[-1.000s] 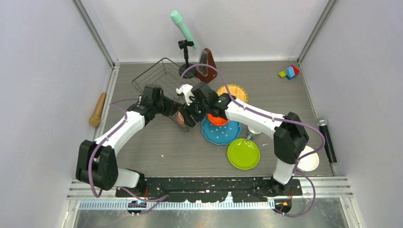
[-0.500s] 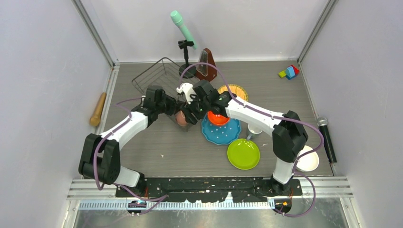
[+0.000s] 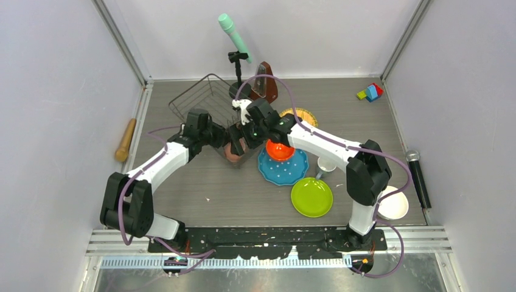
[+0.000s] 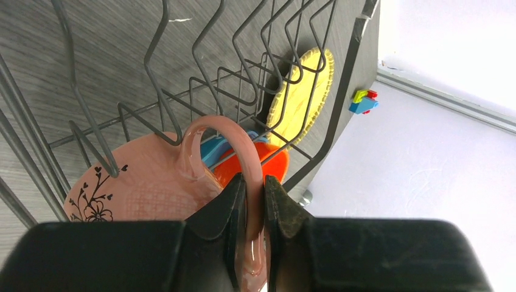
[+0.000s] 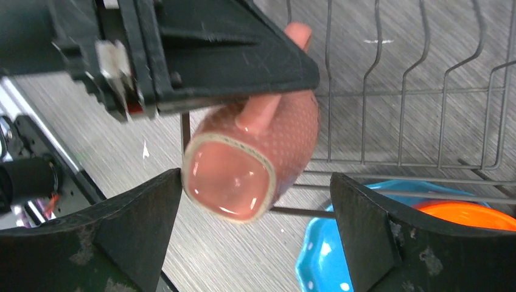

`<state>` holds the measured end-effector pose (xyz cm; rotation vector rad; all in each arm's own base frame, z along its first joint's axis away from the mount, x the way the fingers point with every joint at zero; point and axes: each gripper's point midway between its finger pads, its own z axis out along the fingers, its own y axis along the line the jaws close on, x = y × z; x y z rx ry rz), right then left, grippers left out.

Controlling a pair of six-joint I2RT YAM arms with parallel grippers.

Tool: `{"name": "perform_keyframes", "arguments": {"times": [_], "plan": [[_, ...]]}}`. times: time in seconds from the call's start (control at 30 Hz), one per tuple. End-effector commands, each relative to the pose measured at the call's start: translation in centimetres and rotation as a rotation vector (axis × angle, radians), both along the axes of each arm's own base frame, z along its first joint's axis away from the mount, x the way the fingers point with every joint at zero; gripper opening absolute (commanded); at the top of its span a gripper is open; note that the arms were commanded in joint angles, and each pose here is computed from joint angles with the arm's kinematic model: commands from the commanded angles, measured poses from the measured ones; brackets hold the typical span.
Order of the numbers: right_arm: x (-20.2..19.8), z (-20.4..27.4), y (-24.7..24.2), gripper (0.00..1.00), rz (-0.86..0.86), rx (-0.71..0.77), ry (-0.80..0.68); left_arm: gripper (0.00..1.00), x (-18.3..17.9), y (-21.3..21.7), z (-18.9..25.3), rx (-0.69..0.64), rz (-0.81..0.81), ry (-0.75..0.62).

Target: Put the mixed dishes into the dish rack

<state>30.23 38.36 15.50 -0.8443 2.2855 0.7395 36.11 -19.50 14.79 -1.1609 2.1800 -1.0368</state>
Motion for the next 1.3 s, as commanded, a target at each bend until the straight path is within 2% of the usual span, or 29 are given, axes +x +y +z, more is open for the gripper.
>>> {"name": "perform_keyframes", "arguments": {"times": [0.0,0.13,0.23,0.43,0.67,0.8,1.0,1.13,1.2,1.27], "plan": [[2.2,2.8,2.3,0.98,-0.181,0.102,-0.099,0.00,-1.6,0.8,0.0,0.060,-0.007,0.069],[4.0,2.3,1.6,0.93,-0.315,0.041,-0.196,0.00,-2.0,0.9,0.1,0.071,-0.014,0.101],[4.2,1.8,1.6,0.91,-0.330,0.006,-0.217,0.00,-2.3,1.3,0.2,0.096,-0.010,0.113],[2.8,-0.1,1.7,0.90,-0.315,-0.010,-0.145,0.00,-2.1,1.1,0.7,0.069,-0.011,0.104],[1.4,-1.2,1.8,0.80,-0.289,-0.005,-0.094,0.00,-1.7,1.3,1.4,0.055,-0.006,0.087],[-0.4,-0.3,3.0,0.89,-0.213,0.057,-0.024,0.00,-1.5,1.4,1.7,0.051,-0.007,0.076],[-1.5,-0.3,3.2,0.91,-0.175,0.069,-0.004,0.00,-1.2,1.3,2.6,0.022,-0.010,0.054],[-1.3,-0.3,3.3,0.79,-0.184,0.053,-0.024,0.00,-1.2,1.3,3.0,0.014,-0.009,0.049],[-1.5,-0.2,3.5,0.62,-0.170,0.052,-0.013,0.00,-1.2,1.5,3.0,0.016,-0.005,0.050],[-1.5,-0.2,3.3,0.37,-0.159,0.037,-0.025,0.00,-1.1,1.9,3.3,0.019,-0.007,0.043]]}}
